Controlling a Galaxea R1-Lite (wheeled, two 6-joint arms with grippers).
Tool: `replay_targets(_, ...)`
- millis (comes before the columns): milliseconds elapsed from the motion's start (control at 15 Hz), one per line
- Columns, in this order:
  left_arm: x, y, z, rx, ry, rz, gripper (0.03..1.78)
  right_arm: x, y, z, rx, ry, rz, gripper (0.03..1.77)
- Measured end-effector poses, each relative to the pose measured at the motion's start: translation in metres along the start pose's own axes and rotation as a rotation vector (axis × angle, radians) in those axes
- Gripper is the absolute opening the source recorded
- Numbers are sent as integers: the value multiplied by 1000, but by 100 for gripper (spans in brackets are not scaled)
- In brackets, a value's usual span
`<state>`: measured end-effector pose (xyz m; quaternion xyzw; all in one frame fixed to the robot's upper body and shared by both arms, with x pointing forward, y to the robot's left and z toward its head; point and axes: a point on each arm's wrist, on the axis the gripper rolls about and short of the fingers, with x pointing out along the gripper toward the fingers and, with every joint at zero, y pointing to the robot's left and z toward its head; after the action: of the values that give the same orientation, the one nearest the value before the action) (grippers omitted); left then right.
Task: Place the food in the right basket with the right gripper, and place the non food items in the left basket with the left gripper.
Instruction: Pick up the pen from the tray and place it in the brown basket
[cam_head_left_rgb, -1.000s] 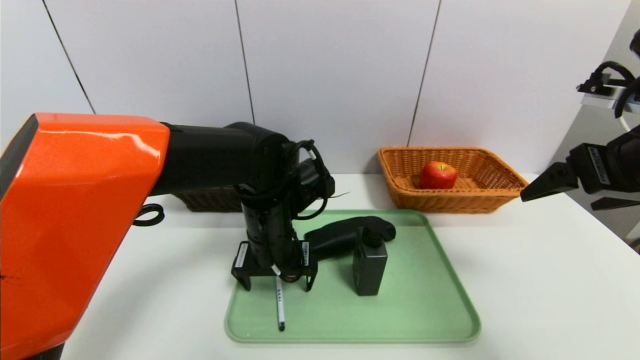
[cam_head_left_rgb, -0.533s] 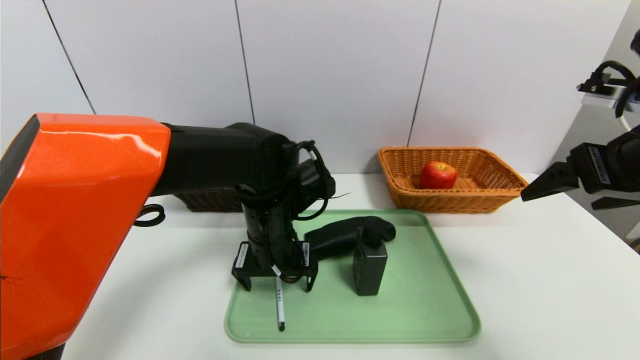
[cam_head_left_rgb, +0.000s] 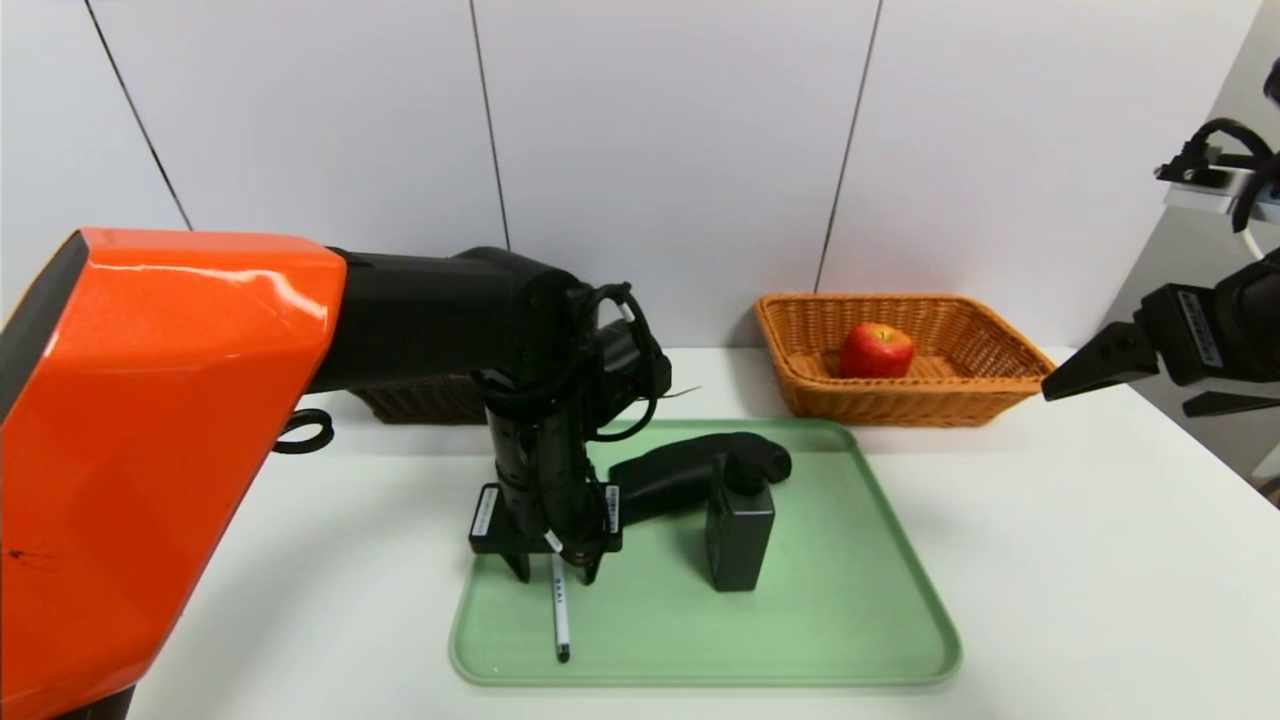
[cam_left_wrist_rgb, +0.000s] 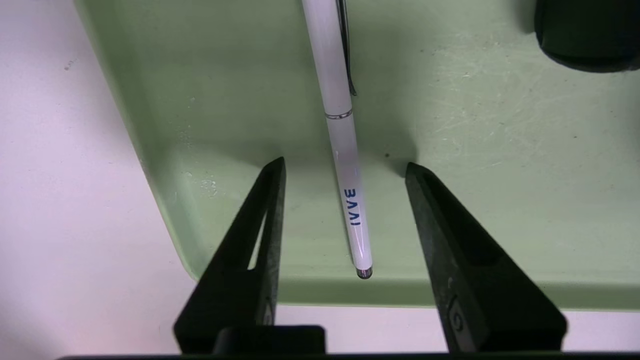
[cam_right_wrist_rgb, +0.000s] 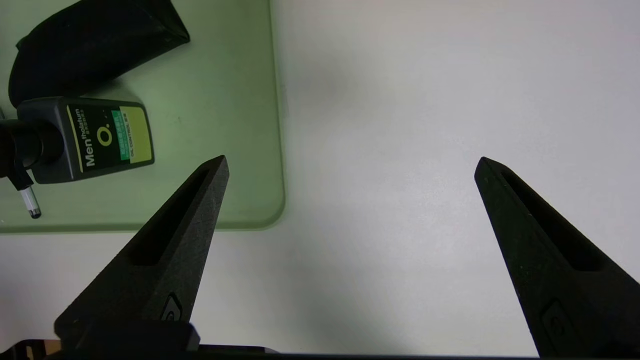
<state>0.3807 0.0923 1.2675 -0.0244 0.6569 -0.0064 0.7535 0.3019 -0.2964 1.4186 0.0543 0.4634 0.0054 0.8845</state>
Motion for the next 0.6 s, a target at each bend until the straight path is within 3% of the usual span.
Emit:
replay_targets(67, 0, 0, 0, 0, 0, 0, 60, -1, 0, 0, 0, -2, 1, 170)
replay_targets(133, 0, 0, 0, 0, 0, 0, 6, -2, 0, -1, 0, -5, 2, 170)
replay_targets(600, 0, 0, 0, 1, 0, -4, 6, -13, -3, -8, 4, -25, 7, 170)
